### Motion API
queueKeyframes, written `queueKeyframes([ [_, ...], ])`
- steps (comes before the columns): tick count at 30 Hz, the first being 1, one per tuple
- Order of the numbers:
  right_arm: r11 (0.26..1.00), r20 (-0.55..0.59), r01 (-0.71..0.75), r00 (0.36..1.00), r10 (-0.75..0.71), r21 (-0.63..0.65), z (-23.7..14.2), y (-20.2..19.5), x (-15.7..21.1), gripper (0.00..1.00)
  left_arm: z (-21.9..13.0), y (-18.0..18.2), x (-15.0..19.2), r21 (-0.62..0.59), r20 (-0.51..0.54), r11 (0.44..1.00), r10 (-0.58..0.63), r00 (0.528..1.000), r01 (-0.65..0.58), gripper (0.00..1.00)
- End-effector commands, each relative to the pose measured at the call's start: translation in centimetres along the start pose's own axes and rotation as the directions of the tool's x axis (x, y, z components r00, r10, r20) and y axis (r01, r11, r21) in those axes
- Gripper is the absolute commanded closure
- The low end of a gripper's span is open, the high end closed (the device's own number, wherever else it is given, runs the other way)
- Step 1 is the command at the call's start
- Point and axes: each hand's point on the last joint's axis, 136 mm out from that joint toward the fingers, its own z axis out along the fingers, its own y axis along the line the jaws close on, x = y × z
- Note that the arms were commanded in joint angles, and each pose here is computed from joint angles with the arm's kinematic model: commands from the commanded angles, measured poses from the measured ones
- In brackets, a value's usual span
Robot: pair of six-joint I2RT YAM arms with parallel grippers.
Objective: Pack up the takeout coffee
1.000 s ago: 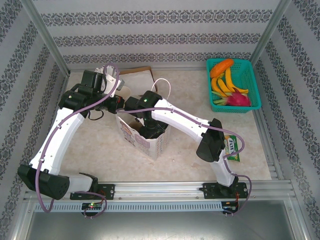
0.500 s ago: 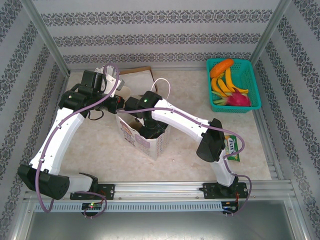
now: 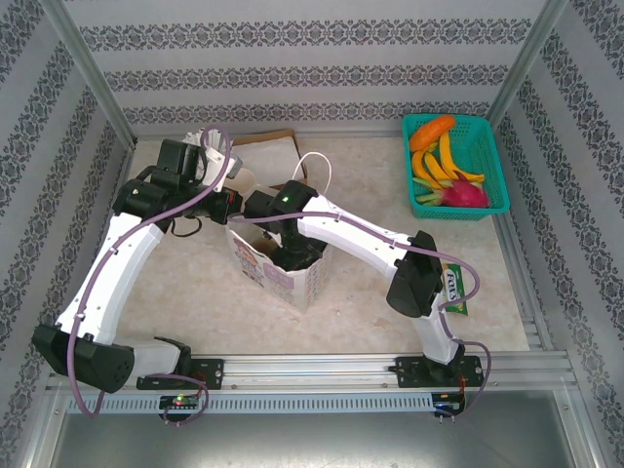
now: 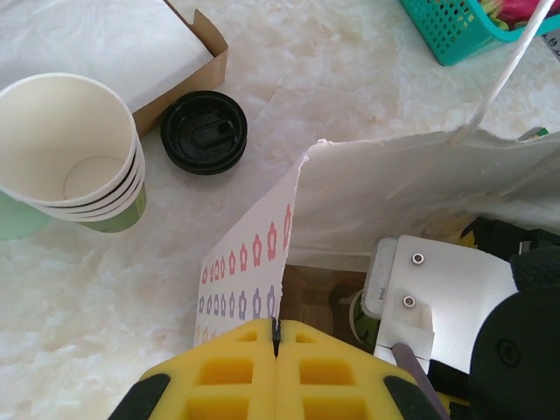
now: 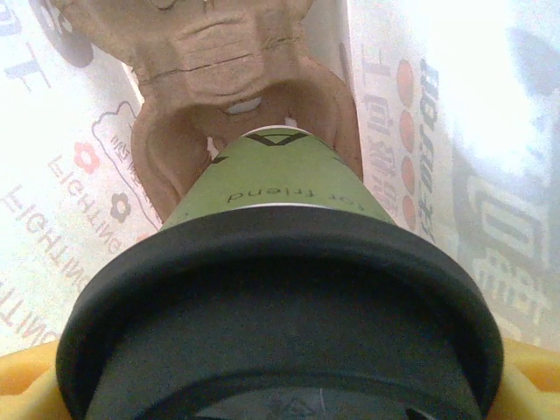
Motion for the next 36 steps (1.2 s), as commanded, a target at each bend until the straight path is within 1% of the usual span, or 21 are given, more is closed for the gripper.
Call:
queueKeyframes([
  [1,1.0,0.037,-0.016,0.999,0.017,-0.016,-0.8,-0.4,-0.2,0.33,-0.4,-0.8,-0.2,0.026,0.033,1.0,-0.002,0.999,0.001,1.0],
  [14,1.0,0.064,-0.015,0.998,0.017,-0.022,-0.6,-0.6,-0.9,0.33,-0.5,-0.9,-0.5,0.031,0.043,1.0,-0.006,0.999,0.004,1.0],
  [36,1.0,0.043,-0.002,0.999,0.003,-0.024,0.2,-0.6,-0.9,0.33,-0.3,-0.9,-0.5,0.035,0.042,0.999,-0.002,0.999,0.001,1.0],
])
